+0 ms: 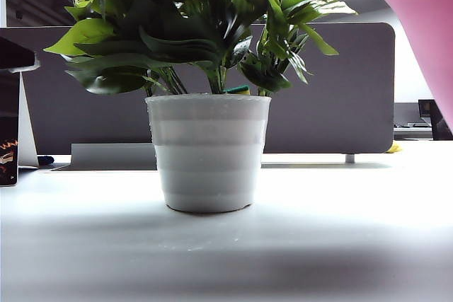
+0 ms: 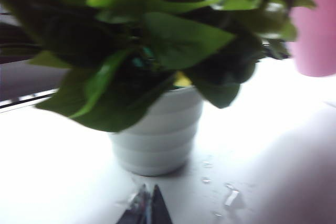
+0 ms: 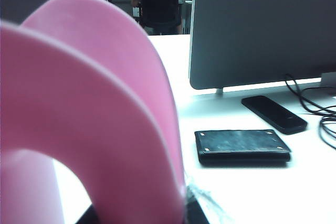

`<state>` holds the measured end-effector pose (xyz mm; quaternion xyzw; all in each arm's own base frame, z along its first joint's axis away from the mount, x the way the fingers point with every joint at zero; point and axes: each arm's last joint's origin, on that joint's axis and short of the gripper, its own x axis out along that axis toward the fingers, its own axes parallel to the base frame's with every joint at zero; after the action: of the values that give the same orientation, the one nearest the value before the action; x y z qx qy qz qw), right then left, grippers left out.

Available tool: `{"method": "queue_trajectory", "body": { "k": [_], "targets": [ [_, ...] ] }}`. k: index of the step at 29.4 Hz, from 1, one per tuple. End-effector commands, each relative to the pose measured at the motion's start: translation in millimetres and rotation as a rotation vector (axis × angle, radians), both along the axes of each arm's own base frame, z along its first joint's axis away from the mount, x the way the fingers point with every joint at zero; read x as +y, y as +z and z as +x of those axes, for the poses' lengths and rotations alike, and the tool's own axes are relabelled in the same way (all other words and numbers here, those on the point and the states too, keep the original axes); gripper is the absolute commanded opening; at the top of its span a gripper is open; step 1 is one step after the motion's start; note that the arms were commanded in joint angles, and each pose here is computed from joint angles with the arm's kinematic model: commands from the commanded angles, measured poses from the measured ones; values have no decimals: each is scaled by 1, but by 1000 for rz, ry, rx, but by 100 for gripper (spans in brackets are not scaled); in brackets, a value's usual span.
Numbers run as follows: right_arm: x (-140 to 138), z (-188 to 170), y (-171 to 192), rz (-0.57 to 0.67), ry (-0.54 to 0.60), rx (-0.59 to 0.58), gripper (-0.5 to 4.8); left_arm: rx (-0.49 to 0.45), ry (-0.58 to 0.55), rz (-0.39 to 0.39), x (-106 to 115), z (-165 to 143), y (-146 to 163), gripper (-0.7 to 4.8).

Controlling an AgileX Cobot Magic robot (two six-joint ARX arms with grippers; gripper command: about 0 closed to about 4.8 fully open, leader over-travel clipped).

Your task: Pick up the watering can from the table, water the potted plant, and put the can back.

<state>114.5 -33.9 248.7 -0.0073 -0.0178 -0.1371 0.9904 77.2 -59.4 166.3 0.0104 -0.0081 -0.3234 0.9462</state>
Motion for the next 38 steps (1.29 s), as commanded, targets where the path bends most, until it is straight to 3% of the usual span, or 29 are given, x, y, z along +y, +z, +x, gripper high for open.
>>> {"method": "queue_trajectory", "body": {
  "k": [1,12,20,38],
  "targets": [
    [6,-18,24,-95,-5,-106,-6,-7,36,-9,3,2,1,-5],
    [13,-44,66,-171,-16,-115,-6,-7,42,-9,3,2,1,-5],
    [18,-57,88,-348,-33,-87,-6,-7,43,-9,3,2,1,-5],
    [22,-73,114,-531,-70,-136,-6,-7,43,-9,3,2,1,-5]
  ]
}}
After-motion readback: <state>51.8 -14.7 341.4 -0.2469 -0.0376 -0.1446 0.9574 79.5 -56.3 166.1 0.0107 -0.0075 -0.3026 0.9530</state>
